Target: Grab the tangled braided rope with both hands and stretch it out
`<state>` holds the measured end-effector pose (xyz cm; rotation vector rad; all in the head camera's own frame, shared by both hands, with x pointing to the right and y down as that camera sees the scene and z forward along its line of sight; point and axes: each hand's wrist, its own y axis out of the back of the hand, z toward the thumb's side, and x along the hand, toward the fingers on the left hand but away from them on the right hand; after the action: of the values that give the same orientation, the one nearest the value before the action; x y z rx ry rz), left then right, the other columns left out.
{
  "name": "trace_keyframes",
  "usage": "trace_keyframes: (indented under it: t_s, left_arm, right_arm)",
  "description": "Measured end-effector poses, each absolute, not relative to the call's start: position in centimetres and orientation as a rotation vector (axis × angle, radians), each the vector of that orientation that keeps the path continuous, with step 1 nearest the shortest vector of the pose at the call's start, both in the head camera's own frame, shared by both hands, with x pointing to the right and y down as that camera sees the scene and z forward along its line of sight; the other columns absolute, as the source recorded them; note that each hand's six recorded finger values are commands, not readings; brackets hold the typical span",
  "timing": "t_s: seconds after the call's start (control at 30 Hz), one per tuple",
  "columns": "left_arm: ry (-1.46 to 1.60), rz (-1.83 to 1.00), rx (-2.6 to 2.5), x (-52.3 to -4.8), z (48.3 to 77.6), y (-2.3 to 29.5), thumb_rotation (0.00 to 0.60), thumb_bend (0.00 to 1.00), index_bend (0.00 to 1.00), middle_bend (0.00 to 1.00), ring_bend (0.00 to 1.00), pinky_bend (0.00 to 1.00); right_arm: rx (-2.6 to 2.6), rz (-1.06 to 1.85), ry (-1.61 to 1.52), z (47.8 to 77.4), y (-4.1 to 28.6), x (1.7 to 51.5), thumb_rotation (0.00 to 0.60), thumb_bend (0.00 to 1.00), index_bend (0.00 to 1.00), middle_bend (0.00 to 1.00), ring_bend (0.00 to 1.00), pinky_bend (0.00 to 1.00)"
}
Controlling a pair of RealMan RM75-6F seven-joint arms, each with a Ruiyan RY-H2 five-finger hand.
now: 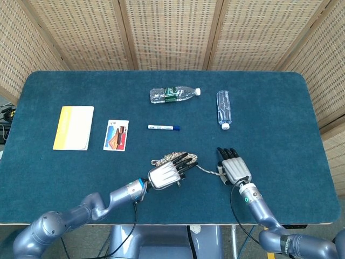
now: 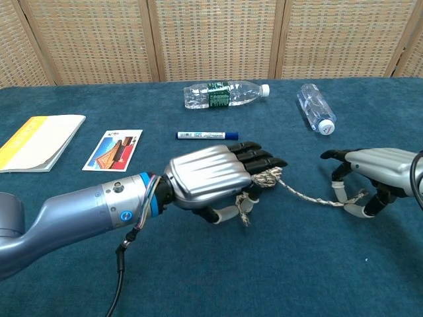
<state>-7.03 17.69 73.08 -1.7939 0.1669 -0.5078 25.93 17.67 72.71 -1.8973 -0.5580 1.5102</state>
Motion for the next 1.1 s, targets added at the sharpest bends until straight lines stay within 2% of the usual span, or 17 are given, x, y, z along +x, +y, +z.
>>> trace_keyframes:
  t_s: [0.3,0.63,1.1]
  left_arm:
    - [0.246,-0.523,-1.765,-12.2,71.4,15.3,0.600,0.63,0.88,0.00,0.00,0.00]
    - [0.369,-0.637,-1.692,-22.4,69.1,11.7,0.600,0.64,0.89,0.00,0.00,0.00]
    - [0.499,-0.812,-1.668,-32.2,68.4,10.3,0.600,0.64,0.89,0.00,0.00,0.00]
  right_arm:
    - [-1.819,1.516,-0.585,71.7,16.5,27.2,0.600,0.41,0.63,0.00,0.00,0.00]
    - [-1.653,1.571,-0.597,70.3,14.6,30.4,0.600,0.41,0.63,0.00,0.00,0.00]
    - [-1.480,1.681,-0.622,68.3,13.7,36.2,0.600,0.41,0.63,0.00,0.00,0.00]
